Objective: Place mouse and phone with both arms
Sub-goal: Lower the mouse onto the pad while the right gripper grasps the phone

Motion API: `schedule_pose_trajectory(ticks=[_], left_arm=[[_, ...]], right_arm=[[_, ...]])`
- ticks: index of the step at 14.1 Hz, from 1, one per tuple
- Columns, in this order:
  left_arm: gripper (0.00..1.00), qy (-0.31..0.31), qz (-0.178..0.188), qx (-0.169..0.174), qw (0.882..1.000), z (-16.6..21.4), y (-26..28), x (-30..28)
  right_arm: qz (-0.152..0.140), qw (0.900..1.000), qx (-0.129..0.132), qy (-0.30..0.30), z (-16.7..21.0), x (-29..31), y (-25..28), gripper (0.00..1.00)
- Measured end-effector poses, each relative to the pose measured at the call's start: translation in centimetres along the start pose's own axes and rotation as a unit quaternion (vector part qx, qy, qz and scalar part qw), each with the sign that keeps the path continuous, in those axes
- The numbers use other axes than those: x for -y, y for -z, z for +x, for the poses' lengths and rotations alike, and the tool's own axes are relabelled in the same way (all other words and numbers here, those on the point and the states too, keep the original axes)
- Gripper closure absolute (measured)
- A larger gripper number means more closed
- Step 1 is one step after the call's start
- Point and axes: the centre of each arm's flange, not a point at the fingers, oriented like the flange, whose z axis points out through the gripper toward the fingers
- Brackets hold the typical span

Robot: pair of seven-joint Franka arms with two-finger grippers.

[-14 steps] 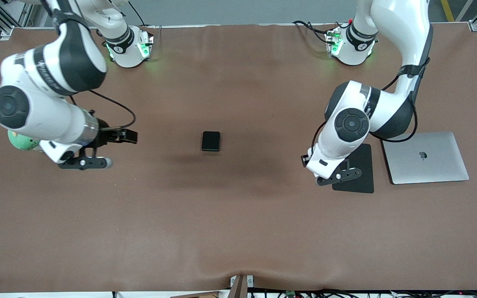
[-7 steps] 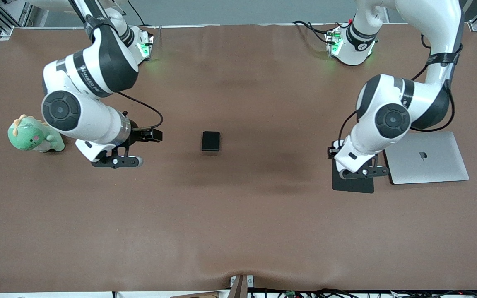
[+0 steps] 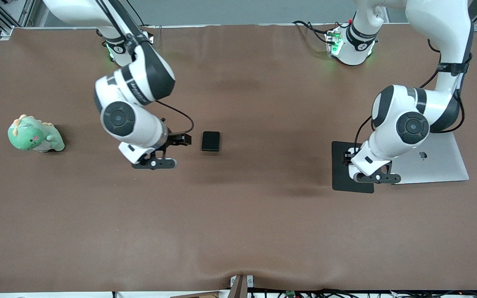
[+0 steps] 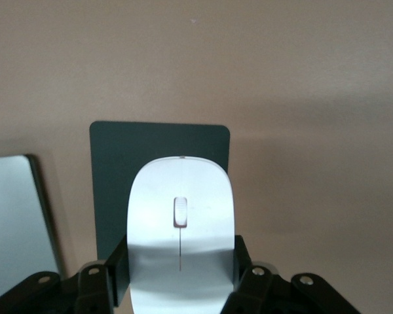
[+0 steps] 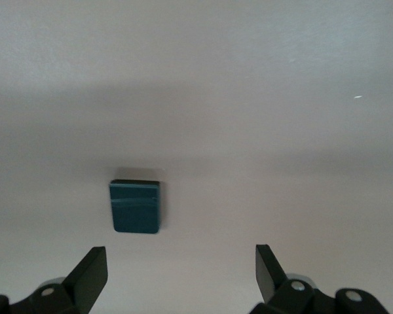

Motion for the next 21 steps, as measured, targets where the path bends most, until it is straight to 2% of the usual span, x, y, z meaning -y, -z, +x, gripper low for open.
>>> schedule_pose_trajectory(ticks=[2,4,7,9,11,16,21], left_arm=[[0.38,-0.008,0.007,-0.014,1.0,-0.8,-2.6,0.4],[0.38,-0.01,0.009,-0.014,1.0,-1.3,-4.3,0.8],[0.38,-0.031,0.021,-0.014,0.999,-1.2,-5.3,2.3],[0.38,-0.043,0.022,-0.018,0.999,-0.8,-5.9,4.4],[0.38,-0.047,0.021,-0.02,0.998,-0.7,-7.1,5.3],[0.38,-0.053,0.018,-0.021,0.998,-0.7,-9.9,4.7],[0.38,-0.055,0.016,-0.024,0.998,-0.6,-10.9,4.6]], right_arm=[[0.0,1.0,-0.007,-0.003,-0.5,2.9,-2.8,0.0],[0.001,1.0,-0.013,0.001,-0.7,4.6,-5.6,0.0],[0.007,0.999,-0.032,0.009,-1.3,5.5,-9.6,0.0],[0.005,0.999,-0.034,0.014,-2.1,5.8,-11.9,0.0],[0.0,0.999,-0.03,0.021,-3.0,6.3,-13.2,0.0],[0.003,0.999,-0.045,0.022,-5.0,6.3,-17.9,0.0],[0.004,0.999,-0.051,-0.005,-6.6,6.4,-20.1,0.0]])
